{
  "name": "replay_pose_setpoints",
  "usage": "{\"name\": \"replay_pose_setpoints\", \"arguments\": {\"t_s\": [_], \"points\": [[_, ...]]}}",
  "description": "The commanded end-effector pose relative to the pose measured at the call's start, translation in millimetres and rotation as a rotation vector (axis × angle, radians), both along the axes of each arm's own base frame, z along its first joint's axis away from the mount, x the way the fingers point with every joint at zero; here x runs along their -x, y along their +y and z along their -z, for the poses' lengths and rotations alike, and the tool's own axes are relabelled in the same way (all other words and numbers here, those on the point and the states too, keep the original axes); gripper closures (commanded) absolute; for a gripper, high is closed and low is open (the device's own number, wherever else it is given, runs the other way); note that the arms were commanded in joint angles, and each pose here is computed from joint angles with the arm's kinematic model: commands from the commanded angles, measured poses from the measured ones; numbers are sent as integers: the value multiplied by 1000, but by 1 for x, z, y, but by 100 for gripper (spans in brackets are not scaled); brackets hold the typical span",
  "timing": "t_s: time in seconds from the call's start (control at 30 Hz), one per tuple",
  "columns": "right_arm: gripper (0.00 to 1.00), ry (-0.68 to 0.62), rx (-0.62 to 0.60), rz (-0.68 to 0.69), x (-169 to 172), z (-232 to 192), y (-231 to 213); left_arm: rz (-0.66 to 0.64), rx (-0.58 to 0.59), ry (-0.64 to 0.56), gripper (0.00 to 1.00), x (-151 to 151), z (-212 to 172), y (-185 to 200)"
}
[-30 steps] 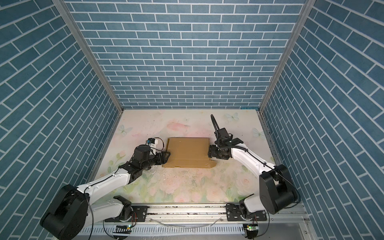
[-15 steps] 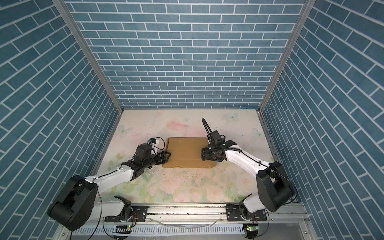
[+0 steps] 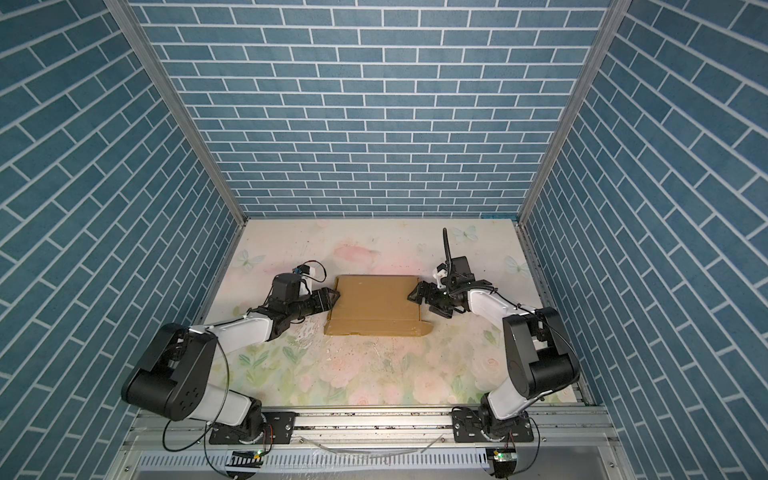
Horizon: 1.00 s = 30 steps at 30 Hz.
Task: Fold the paper box
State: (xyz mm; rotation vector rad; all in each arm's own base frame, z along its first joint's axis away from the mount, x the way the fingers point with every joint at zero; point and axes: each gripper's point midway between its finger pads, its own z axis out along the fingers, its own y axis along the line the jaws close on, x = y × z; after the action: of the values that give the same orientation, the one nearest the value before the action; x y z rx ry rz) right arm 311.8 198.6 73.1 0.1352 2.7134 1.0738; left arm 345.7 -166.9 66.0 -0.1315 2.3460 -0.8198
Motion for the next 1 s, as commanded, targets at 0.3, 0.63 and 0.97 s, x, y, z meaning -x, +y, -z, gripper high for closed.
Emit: {"name": "replay_pose_setpoints", "arguments": {"t_s": [0.3, 0.63, 0.97], "points": [[1, 45, -147, 10, 2, 11, -7, -39, 30, 112, 61, 10, 37, 20], [2, 68, -214, -1, -1, 18, 2, -87, -9, 229, 73, 21, 64, 42], [2, 83, -255, -40, -6, 25, 22, -99, -50, 303, 75, 27, 82, 53]]}}
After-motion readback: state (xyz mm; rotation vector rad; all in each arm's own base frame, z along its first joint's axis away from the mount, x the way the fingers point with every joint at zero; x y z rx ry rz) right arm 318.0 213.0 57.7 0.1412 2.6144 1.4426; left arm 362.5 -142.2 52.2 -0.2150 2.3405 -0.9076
